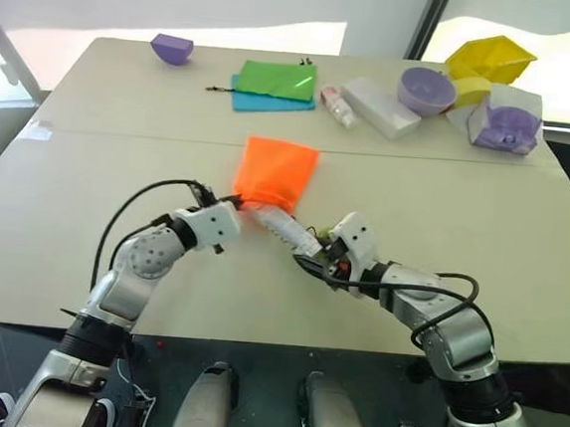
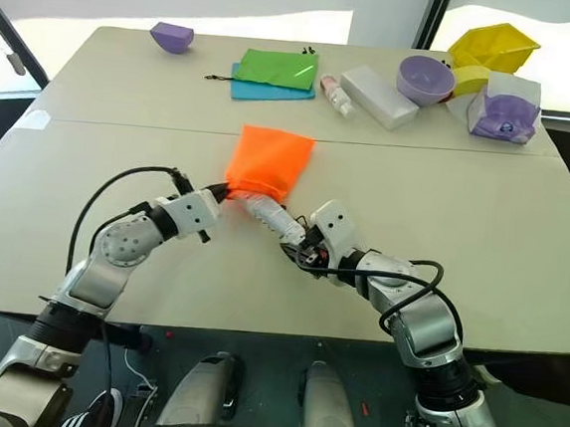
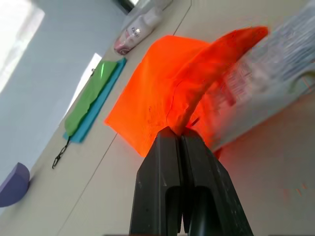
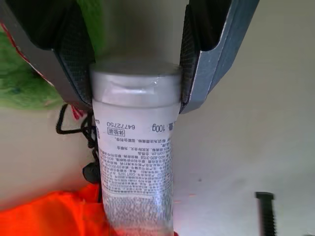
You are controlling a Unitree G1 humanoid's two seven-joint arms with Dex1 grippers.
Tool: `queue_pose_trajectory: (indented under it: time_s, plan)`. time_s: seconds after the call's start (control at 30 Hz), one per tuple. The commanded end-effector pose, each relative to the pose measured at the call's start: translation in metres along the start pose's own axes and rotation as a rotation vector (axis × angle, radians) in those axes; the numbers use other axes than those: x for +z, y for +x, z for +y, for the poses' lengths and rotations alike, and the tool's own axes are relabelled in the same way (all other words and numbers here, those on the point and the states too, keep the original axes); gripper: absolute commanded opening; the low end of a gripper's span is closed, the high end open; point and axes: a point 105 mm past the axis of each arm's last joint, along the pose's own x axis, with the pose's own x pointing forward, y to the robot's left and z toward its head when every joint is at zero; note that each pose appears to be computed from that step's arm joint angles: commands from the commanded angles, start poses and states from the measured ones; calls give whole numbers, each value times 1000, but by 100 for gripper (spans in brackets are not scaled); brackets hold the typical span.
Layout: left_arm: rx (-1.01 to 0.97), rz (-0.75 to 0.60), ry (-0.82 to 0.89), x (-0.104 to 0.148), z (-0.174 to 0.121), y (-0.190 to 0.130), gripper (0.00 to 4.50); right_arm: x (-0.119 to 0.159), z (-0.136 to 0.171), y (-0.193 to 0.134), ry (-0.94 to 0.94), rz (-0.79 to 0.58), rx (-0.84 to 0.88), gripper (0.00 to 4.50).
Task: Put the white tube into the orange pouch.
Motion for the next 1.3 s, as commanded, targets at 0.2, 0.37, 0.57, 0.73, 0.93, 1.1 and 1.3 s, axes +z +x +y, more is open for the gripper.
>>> queue_pose_trajectory:
  time_s: [0.2,0.37,0.57,0.73,0.93,1.1,1.3]
  plan:
    - [-3,-70,29,19,4,1,0,13,8,17,0,-52,-51,181]
    - [-4,-59,29,16,4,0,0,29,12,24,44,-118,-56,181]
    - [2,-48,27,13,4,-1,0,26,7,17,-6,-92,-56,181]
    - [14,-40,27,12,7,-2,0,24,2,10,-9,-78,-50,181]
    - [14,-43,26,13,8,-2,0,23,-2,7,25,-79,-70,181]
    - [22,-36,-1,10,7,-3,0,24,1,13,57,-91,-77,181]
    - [18,-32,-16,8,4,-3,0,23,7,44,56,-90,-117,181]
